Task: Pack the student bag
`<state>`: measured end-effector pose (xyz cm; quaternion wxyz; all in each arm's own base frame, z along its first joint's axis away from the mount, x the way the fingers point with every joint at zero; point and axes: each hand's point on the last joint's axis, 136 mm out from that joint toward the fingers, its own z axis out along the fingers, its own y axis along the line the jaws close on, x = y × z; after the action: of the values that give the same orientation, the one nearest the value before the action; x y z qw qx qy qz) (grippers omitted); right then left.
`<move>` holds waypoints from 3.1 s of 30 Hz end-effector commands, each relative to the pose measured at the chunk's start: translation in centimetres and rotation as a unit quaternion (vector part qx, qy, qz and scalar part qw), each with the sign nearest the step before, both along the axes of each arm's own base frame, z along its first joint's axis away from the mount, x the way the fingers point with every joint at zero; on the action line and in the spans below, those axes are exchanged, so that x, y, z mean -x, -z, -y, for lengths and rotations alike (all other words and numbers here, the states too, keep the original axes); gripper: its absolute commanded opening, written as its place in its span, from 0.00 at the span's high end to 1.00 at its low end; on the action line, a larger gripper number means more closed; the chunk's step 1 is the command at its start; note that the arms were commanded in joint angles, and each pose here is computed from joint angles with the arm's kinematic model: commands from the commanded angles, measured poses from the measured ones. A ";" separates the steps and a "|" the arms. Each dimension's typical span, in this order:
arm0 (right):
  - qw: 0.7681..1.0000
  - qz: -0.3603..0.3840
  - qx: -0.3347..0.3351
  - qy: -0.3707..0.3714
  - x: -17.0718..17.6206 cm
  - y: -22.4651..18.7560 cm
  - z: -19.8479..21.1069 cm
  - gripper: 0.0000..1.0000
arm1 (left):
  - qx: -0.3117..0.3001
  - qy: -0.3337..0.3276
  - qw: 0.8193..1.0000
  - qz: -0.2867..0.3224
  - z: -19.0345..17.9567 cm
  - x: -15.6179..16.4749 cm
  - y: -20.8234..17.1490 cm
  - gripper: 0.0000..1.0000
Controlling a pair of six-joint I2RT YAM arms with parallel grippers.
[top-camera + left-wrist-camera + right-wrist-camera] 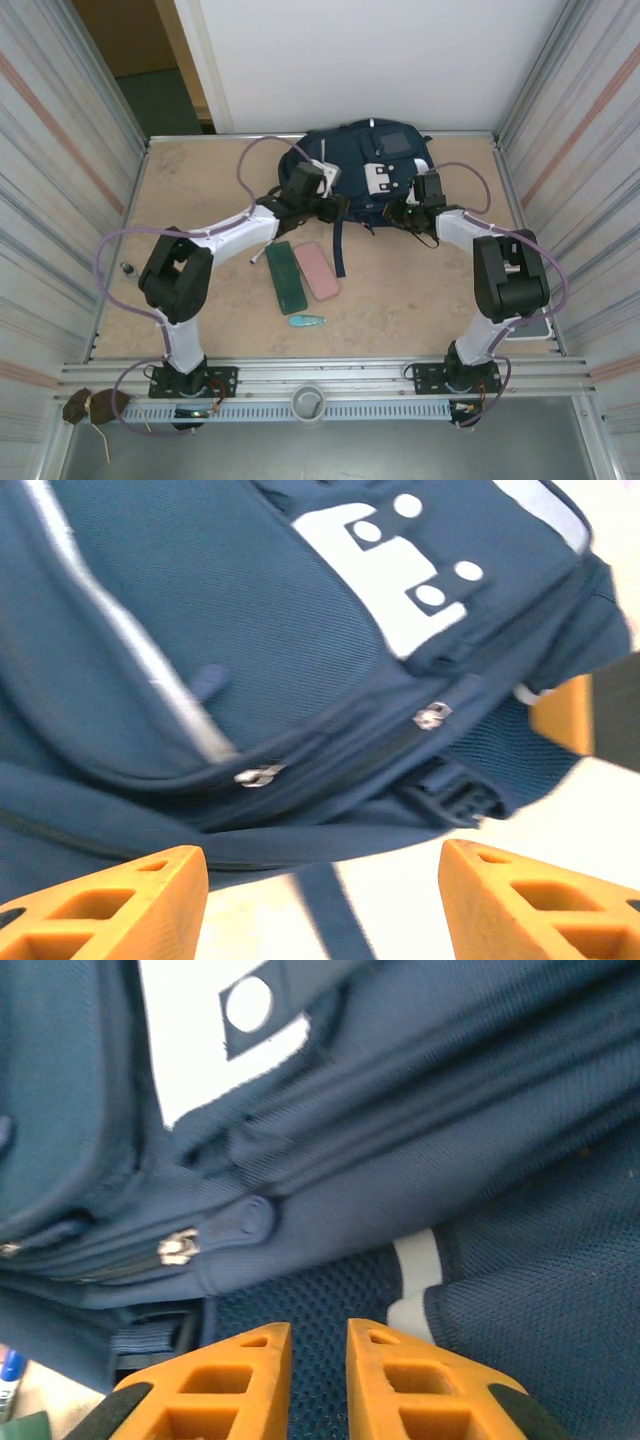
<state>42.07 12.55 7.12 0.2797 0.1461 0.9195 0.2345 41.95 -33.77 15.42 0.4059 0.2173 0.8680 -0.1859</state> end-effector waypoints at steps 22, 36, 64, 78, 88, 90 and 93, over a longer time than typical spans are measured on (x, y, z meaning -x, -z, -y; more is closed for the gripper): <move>0.987 0.011 -0.155 0.043 4.6 2.3 -0.4 0.92 | -0.111 -0.009 0.994 0.001 8.9 -3.7 5.3 0.45; 0.987 0.048 -0.111 0.103 1.1 -1.5 4.3 0.76 | -0.120 -0.039 0.992 0.020 10.4 -5.8 5.8 0.47; 0.986 -0.035 -0.110 0.120 2.0 5.6 4.9 0.88 | -0.208 -0.005 0.978 -0.026 10.6 -4.1 11.2 0.49; 0.986 -0.040 -0.115 0.118 2.2 5.8 5.0 0.89 | -0.218 0.017 0.974 -0.053 10.4 -2.1 12.2 0.62; 0.985 -0.046 -0.118 0.118 2.1 6.3 5.0 0.89 | -0.192 0.033 0.978 -0.070 10.7 -0.9 10.6 0.60; 0.985 -0.046 -0.118 0.118 2.1 6.3 5.0 0.89 | -0.184 0.038 0.979 -0.078 10.8 -0.8 10.8 0.61; 0.985 -0.046 -0.119 0.117 2.1 6.3 5.0 0.89 | -0.170 0.042 0.980 -0.097 10.8 -0.6 11.0 0.61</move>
<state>42.11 7.92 4.08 0.2960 0.2763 0.8555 0.3229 45.80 -45.53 6.88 0.3498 0.2812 0.8915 -0.0613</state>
